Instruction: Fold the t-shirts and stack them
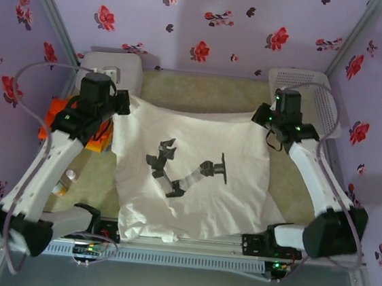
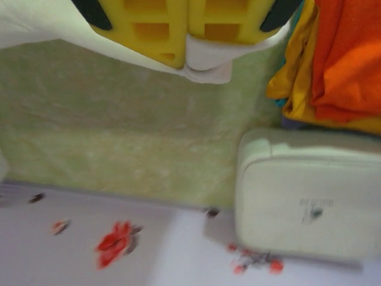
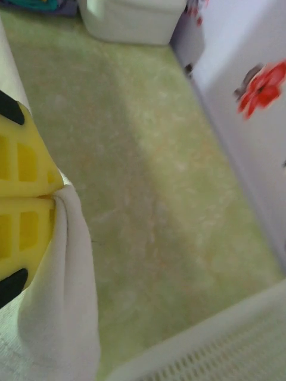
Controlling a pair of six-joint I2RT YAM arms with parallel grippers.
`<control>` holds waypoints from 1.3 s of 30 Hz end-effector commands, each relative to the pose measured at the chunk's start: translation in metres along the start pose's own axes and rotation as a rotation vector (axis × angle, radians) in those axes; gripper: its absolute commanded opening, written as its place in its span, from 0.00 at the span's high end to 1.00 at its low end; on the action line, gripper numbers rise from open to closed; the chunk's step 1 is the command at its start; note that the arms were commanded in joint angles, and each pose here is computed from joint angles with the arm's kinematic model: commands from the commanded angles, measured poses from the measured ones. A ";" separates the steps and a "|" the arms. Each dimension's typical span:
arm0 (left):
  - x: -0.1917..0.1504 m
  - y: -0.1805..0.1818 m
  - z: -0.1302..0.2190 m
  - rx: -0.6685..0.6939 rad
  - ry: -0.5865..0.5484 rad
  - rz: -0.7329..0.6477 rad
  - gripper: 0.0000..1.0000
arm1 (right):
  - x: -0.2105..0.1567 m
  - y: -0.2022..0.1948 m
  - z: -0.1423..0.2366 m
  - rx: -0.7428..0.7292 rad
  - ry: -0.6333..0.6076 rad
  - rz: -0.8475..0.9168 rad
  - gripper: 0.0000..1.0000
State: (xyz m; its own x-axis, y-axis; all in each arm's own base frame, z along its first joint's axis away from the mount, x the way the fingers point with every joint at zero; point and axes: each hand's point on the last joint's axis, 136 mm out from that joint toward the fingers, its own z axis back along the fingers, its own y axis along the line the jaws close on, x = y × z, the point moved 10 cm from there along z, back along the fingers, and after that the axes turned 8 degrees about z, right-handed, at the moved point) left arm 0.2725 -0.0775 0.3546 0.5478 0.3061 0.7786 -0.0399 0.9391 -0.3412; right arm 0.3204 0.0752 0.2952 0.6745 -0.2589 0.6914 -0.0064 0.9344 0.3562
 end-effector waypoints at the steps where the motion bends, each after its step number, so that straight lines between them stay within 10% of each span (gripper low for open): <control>1: 0.022 0.001 -0.036 -0.116 -0.078 0.067 1.00 | 0.020 0.000 -0.040 0.104 -0.026 -0.039 1.00; 13: 0.052 0.015 -0.162 -0.148 0.056 0.117 1.00 | 0.038 -0.020 -0.136 0.073 0.133 -0.052 1.00; 39: -0.074 0.056 -0.052 -0.109 0.227 0.621 1.00 | -0.021 -0.039 -0.098 -0.033 0.355 0.019 1.00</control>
State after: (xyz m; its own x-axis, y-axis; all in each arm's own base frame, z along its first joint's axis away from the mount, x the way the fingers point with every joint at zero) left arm 0.2854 -0.0567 0.2539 0.6359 0.6833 0.3587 -0.2815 0.6381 -0.7166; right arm 0.3897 0.0730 0.1980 0.8879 -0.1607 0.4312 -0.0052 0.9335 0.3586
